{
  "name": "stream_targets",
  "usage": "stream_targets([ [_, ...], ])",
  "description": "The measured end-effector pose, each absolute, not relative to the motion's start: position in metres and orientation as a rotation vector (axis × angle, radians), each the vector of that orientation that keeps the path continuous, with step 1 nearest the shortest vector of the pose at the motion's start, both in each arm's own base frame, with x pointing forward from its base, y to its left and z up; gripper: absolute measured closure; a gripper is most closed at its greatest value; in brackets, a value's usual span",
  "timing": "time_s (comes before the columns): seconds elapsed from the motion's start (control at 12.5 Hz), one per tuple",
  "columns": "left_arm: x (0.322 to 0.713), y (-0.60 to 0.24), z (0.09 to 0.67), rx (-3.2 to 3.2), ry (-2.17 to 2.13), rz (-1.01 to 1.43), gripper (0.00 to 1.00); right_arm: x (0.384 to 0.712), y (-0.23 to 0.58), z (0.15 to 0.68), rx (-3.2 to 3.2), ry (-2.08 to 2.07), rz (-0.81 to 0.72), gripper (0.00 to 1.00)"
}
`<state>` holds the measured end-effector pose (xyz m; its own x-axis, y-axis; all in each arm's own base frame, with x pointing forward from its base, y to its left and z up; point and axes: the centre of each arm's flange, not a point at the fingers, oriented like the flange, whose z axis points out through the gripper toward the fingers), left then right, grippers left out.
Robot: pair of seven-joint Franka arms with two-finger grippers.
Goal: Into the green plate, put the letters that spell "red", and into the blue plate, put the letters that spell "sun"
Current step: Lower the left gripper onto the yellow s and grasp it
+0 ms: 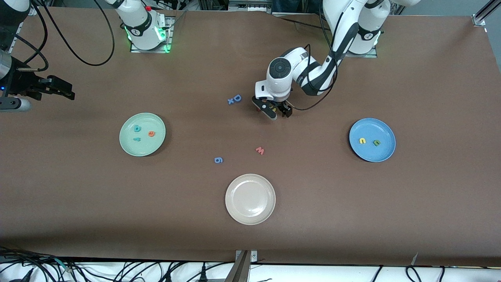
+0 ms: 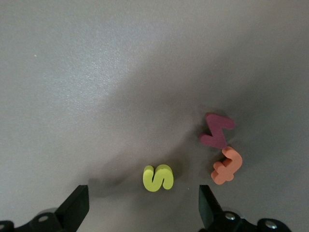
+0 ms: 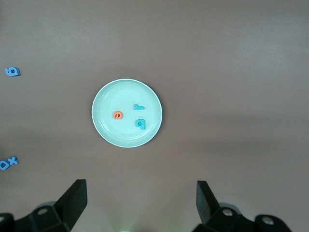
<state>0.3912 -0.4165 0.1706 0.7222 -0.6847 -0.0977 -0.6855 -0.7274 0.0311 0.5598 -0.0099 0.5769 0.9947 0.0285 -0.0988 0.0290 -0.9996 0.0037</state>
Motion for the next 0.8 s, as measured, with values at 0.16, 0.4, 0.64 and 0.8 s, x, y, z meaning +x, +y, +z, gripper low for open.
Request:
stream_targets([
  [0.16,0.3900,-0.4164,0.1635,-2.883,1.188,0.150,0.00,0.5598,-0.0093,0.5769,3.132,0.047,-0.155,0.00],
  [0.4,0.3903,-0.4164,0.1594,-2.885,1.191,0.144,0.03,0.5598,-0.0090,0.5769,3.132,0.048,-0.156,0.00],
  [0.64,0.3924,-0.4177,0.1614,-2.889,1.191,0.133,0.08,0.5598,-0.0069,0.5770,3.132,0.054,-0.156,0.00],
  [0.8,0.3946,-0.4193,0.1637,-2.893,1.192,0.120,0.17,0.5598,-0.0055,0.5770,3.132,0.058,-0.155,0.00],
])
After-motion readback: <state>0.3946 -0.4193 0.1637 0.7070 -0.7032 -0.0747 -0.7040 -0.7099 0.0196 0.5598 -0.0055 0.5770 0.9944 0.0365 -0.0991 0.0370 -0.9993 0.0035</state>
